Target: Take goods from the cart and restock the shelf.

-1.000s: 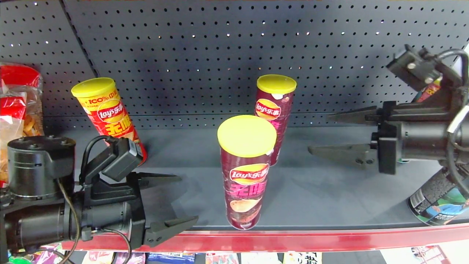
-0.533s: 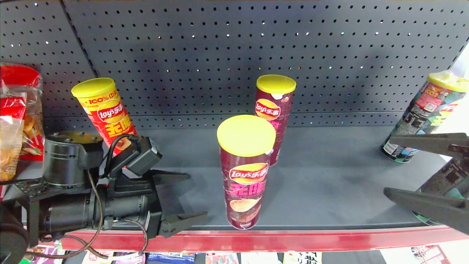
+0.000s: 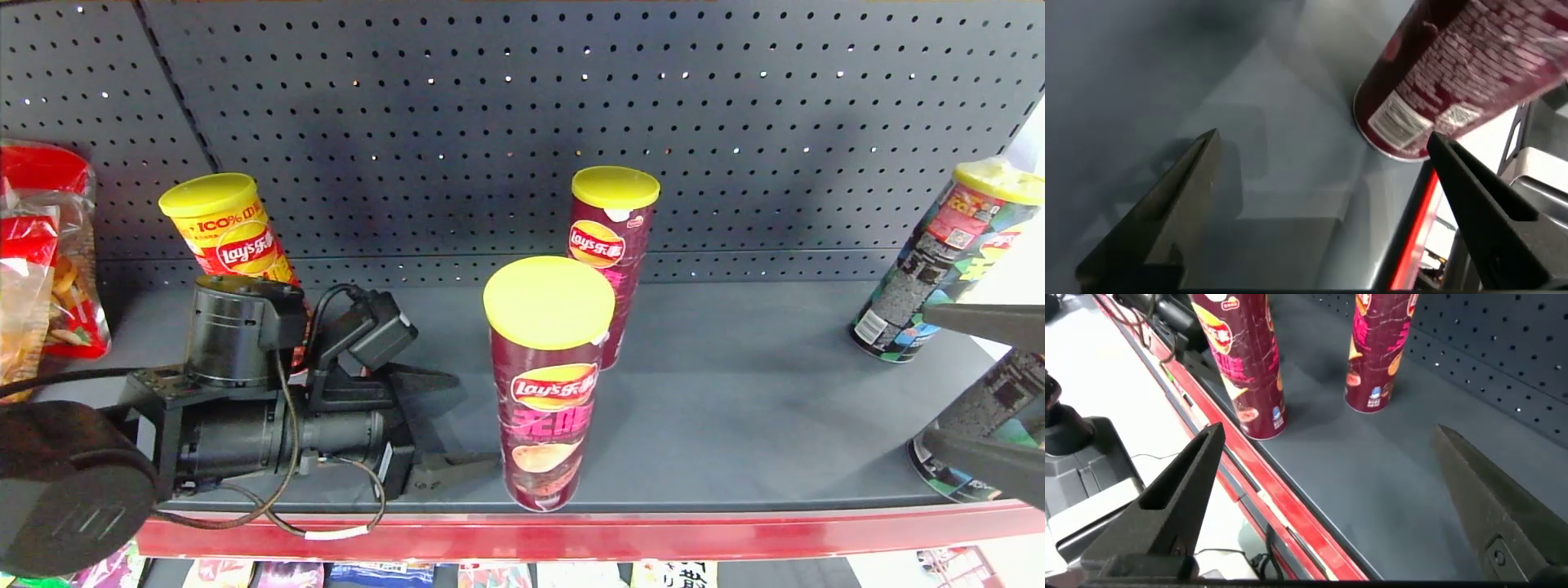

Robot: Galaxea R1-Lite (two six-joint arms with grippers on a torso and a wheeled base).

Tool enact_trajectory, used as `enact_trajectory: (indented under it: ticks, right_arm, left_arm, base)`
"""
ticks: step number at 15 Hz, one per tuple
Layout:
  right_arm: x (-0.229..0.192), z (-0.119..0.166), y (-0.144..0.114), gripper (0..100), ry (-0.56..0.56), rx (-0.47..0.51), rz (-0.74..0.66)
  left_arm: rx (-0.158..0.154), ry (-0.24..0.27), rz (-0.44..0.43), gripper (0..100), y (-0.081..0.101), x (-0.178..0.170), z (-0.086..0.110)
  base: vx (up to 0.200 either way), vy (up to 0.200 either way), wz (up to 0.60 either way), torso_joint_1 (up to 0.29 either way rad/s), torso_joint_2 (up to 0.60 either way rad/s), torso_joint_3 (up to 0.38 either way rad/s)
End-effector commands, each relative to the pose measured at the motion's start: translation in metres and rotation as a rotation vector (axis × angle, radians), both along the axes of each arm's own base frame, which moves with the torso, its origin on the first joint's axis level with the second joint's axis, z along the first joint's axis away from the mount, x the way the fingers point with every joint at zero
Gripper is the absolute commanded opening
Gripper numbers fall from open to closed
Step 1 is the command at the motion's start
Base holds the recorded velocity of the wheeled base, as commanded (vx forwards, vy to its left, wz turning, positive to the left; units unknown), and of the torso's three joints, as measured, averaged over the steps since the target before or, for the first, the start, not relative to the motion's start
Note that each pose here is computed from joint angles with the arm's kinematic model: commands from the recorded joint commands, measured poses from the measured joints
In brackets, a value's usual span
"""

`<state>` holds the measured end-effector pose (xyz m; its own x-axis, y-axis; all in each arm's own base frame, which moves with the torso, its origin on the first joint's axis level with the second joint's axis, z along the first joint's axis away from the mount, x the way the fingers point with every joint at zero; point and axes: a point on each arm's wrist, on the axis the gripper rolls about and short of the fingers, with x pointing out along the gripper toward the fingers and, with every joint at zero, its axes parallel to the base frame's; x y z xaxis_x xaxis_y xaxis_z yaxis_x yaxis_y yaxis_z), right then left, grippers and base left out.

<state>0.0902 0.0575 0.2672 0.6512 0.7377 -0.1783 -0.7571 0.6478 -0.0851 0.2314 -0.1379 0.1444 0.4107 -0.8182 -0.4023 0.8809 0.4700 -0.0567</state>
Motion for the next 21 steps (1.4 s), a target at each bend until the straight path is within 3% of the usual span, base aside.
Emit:
enact_trajectory:
  ticks: [1, 21]
  right_arm:
    - [0.0, 0.001, 0.0, 100, -0.003, 0.002, 0.0]
    - [0.001, 0.0, 0.001, 100, 0.004, -0.002, 0.002]
  left_arm:
    - [0.009, 0.016, -0.008, 100, -0.005, 0.004, -0.005]
    - [0.001, -0.004, -0.047, 100, -0.035, 0.03, -0.006]
  base:
    - [0.0, 0.0, 0.0, 0.0, 0.0, 0.0]
    - [0.0, 0.0, 0.0, 0.0, 0.0, 0.0]
